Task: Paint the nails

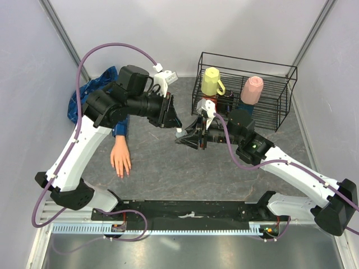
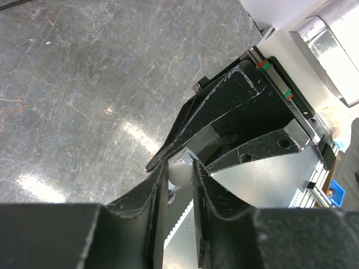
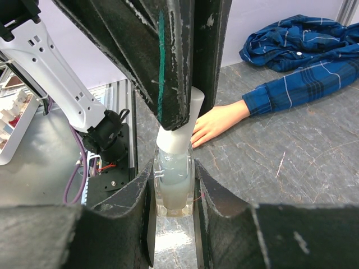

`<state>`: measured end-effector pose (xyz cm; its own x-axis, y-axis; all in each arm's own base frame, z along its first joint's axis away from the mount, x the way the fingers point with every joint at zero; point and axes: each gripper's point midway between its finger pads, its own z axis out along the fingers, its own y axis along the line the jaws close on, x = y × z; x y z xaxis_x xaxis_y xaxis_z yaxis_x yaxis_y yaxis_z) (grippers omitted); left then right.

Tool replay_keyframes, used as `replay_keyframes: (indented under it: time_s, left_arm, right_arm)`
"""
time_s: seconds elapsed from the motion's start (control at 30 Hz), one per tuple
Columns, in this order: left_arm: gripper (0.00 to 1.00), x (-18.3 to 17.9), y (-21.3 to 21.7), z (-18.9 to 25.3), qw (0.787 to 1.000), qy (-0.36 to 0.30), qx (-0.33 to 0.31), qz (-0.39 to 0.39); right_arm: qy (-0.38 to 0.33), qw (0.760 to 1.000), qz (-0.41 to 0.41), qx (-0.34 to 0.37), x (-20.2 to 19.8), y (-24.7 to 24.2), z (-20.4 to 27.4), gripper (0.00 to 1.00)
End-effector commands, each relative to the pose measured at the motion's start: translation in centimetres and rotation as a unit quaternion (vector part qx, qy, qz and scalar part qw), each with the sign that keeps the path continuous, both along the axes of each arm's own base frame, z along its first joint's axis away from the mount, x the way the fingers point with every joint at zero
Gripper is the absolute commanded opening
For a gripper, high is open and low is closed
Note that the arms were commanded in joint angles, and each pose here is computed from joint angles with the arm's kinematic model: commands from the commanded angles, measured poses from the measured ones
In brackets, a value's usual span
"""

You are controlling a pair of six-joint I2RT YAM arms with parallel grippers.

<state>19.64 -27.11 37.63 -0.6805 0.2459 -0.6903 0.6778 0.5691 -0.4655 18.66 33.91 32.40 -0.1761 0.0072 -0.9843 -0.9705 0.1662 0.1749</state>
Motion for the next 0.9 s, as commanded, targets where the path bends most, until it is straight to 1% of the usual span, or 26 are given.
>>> replay_keyframes:
  time_s: [0.0, 0.07, 0.1, 0.17, 0.2, 0.5, 0.6, 0.73, 0.87]
  left_arm:
    - [0.23, -0.6, 0.4, 0.9, 1.000, -0.023, -0.009, -0.018]
    - [0.19, -0.6, 0.5, 0.9, 0.999, -0.026, -0.008, -0.019]
    - [0.12, -0.7, 0.5, 0.8, 0.999, -0.025, -0.006, -0.019]
    - [0.07, -0.4, 0.7, 0.8, 0.999, -0.030, -0.002, -0.013]
    - [0.02, -0.5, 0.8, 0.9, 0.999, -0.032, -0.001, -0.011]
    - [0.02, 0.2, 1.7, 2.3, 0.998, -0.066, -0.001, 0.014]
    - [0.02, 0.6, 2.0, 2.8, 0.997, -0.074, -0.001, 0.033]
    - [0.02, 1.6, 2.8, 3.0, 0.994, -0.067, 0.011, 0.083]
    - [0.02, 2.0, 3.0, 2.4, 0.993, -0.049, 0.027, 0.106]
  right_arm:
    - [-0.038, 0.999, 0.007, 0.029, 0.0, 0.0, 3.1, 0.00]
    - [-0.038, 0.999, 0.005, 0.028, 0.1, 0.0, 3.0, 0.00]
    - [-0.037, 0.999, 0.005, 0.027, 0.0, 0.1, 3.0, 0.00]
    - [-0.039, 0.999, 0.005, 0.027, 0.1, 0.1, 3.0, 0.00]
    - [-0.040, 0.999, 0.005, 0.027, 0.1, 0.0, 3.0, 0.00]
    - [-0.035, 0.999, 0.007, 0.022, 0.3, 0.3, 2.5, 0.00]
    - [-0.029, 0.999, -0.006, 0.018, 0.8, 0.4, 2.2, 0.00]
    - [-0.025, 0.999, -0.022, 0.019, 1.3, 0.3, 2.1, 0.00]
    - [-0.026, 0.998, -0.051, 0.017, 2.1, 0.4, 2.0, 0.00]
